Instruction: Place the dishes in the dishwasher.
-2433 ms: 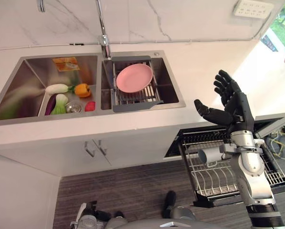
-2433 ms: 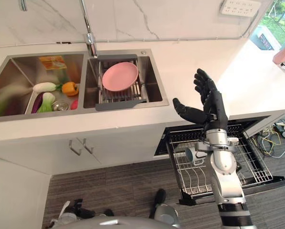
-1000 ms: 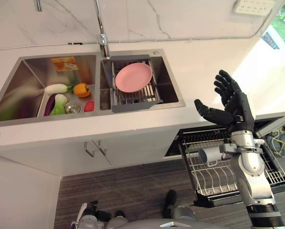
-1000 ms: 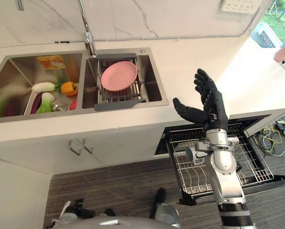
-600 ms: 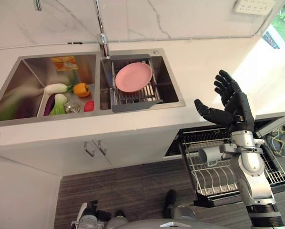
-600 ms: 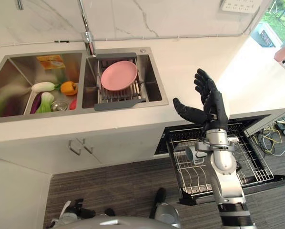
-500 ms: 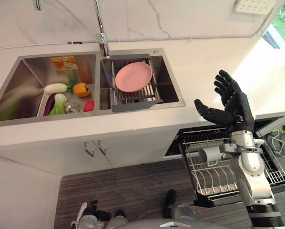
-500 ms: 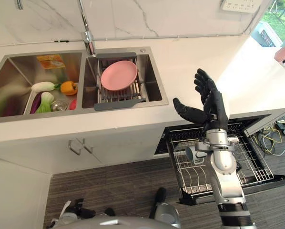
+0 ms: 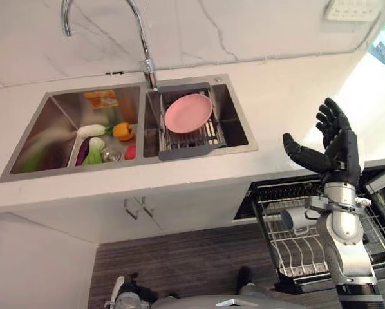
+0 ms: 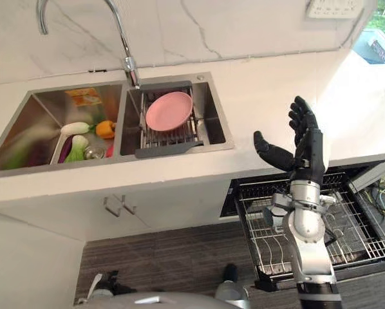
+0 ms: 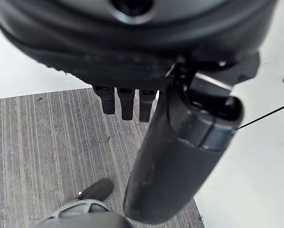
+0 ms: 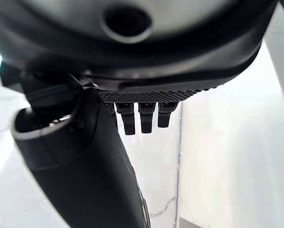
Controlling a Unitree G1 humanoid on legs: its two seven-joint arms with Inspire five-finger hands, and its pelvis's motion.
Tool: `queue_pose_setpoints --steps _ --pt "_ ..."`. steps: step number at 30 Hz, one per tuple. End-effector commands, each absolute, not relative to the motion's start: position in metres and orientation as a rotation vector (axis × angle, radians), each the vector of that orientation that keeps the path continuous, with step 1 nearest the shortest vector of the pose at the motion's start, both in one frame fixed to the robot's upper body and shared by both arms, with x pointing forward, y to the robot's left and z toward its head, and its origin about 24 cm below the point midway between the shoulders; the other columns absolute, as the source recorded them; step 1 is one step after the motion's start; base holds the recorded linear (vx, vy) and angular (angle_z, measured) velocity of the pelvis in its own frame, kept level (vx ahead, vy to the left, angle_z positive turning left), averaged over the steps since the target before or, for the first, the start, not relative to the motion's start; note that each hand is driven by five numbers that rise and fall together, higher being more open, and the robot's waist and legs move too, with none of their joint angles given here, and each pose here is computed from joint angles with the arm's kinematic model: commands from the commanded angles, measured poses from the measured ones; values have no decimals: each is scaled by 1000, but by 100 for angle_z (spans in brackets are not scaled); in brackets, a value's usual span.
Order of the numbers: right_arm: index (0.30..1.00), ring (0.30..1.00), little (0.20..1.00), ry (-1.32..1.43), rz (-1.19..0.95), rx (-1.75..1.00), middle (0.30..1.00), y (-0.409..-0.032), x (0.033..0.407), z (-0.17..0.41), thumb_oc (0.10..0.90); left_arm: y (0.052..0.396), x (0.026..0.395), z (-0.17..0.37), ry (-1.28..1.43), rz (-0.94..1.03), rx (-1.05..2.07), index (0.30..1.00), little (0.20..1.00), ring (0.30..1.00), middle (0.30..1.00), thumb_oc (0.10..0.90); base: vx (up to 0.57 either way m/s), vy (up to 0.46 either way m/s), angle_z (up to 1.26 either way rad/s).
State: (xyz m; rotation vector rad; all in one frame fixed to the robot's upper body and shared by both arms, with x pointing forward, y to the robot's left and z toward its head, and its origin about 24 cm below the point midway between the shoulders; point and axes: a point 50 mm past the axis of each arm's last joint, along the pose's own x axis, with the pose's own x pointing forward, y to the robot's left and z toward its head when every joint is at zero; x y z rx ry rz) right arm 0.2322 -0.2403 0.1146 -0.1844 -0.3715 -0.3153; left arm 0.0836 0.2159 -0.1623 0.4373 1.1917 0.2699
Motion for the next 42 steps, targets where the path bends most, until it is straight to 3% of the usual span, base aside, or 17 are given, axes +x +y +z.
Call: queue_pose_setpoints --steps 1,5,10,11,13,16,26,42 --pt "900 900 900 -727 -325 -447 900 -236 228 187 800 215 86 -164 1205 231 494 900 900 900 900 800 12 37 12" --pt "900 900 900 -695 -233 -560 900 -235 242 192 800 227 66 -167 1293 217 540 900 900 900 900 800 8 29 13" --pt "900 900 900 -723 -194 -913 900 -233 257 210 800 237 52 -166 1331 197 593 900 900 900 900 800 11 28 8" --pt "900 900 900 -765 -177 -1151 900 -229 262 222 800 243 46 -166 1353 193 614 900 900 900 900 800 1 28 10" --pt "900 900 900 -807 -138 -1302 900 -220 267 229 800 245 44 -166 1361 190 626 900 900 900 900 800 -5 27 8" --pt "900 900 900 -739 -88 -1479 900 -215 294 222 800 245 49 -165 1341 182 644 900 900 900 900 800 0 4 1" --pt "900 900 900 -634 -49 -1505 900 -200 329 207 800 228 65 -166 1277 142 623 900 900 900 900 800 -1 1 13" --pt "900 900 900 -440 31 -1654 900 -203 362 173 800 216 45 -170 1289 132 557 900 900 900 900 800 2 -9 11"
